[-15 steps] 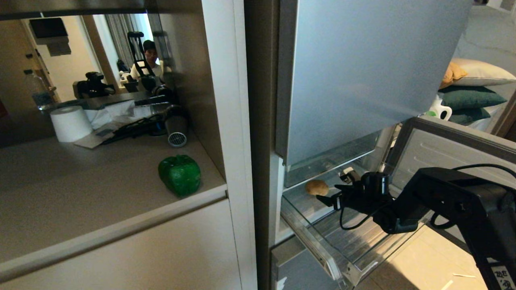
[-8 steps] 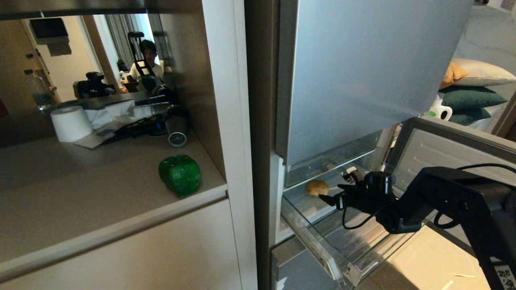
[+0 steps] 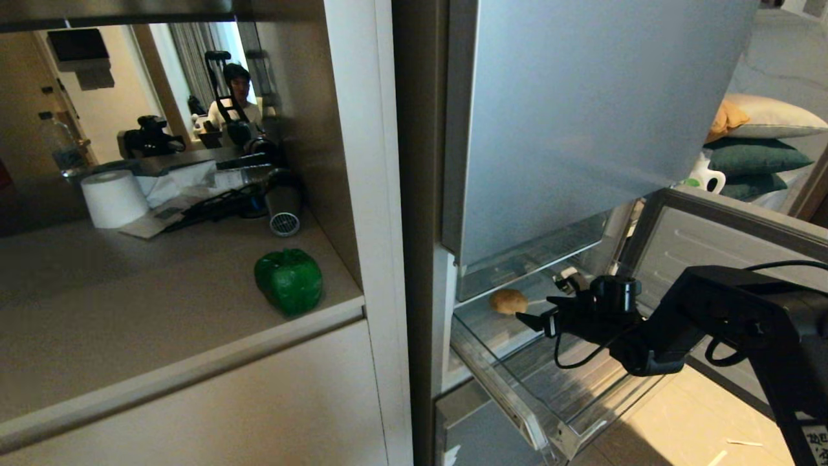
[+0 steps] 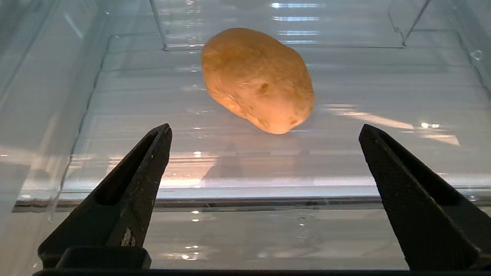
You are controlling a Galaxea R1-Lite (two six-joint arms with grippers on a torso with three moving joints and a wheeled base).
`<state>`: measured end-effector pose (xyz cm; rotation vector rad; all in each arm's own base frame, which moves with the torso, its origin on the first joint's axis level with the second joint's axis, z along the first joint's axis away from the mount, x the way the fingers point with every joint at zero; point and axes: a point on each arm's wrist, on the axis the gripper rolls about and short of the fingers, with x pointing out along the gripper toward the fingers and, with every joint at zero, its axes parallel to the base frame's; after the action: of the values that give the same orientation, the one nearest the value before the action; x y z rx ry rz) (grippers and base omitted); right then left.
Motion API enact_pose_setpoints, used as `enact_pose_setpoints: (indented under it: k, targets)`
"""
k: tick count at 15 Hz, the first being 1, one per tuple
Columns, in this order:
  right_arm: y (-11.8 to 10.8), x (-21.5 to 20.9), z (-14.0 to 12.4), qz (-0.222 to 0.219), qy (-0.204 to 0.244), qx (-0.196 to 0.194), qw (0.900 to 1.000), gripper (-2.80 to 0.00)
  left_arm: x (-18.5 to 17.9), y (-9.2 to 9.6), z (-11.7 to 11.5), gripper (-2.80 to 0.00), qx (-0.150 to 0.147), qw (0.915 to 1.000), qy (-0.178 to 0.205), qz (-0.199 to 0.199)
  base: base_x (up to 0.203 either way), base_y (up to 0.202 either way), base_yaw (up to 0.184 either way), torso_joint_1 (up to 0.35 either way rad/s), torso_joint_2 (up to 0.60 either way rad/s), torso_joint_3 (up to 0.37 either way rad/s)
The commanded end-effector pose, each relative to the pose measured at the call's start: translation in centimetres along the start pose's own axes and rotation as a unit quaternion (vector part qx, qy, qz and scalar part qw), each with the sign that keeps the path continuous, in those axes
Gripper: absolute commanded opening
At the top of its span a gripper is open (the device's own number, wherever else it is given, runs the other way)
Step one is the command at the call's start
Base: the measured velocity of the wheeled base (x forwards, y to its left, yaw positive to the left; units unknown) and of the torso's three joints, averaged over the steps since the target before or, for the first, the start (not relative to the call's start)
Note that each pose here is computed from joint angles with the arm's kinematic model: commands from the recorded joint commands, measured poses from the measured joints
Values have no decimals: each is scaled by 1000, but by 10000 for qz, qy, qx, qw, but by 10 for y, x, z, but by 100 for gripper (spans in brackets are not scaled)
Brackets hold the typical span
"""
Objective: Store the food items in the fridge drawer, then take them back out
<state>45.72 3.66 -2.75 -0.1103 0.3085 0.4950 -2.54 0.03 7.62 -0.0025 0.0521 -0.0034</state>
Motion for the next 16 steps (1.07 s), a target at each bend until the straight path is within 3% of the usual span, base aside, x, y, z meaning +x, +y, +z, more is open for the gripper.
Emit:
enact_pose_setpoints:
  k: [1, 6, 16]
  targets:
    - [-5, -1, -1, -33, -34, -14, 10000, 0, 0, 0, 0, -280, -2, 10000, 0, 2, 0, 0, 0, 0, 0, 0]
    - [-18, -7, -3, -163, -153, -27, 9997, 0, 0, 0, 0, -280, -2, 10000, 0, 2, 0, 0, 0, 0, 0, 0]
    - [-28, 20, -9, 77, -345, -99, 9993, 0, 0, 0, 0, -280, 6, 10000, 0, 2, 0, 0, 0, 0, 0, 0]
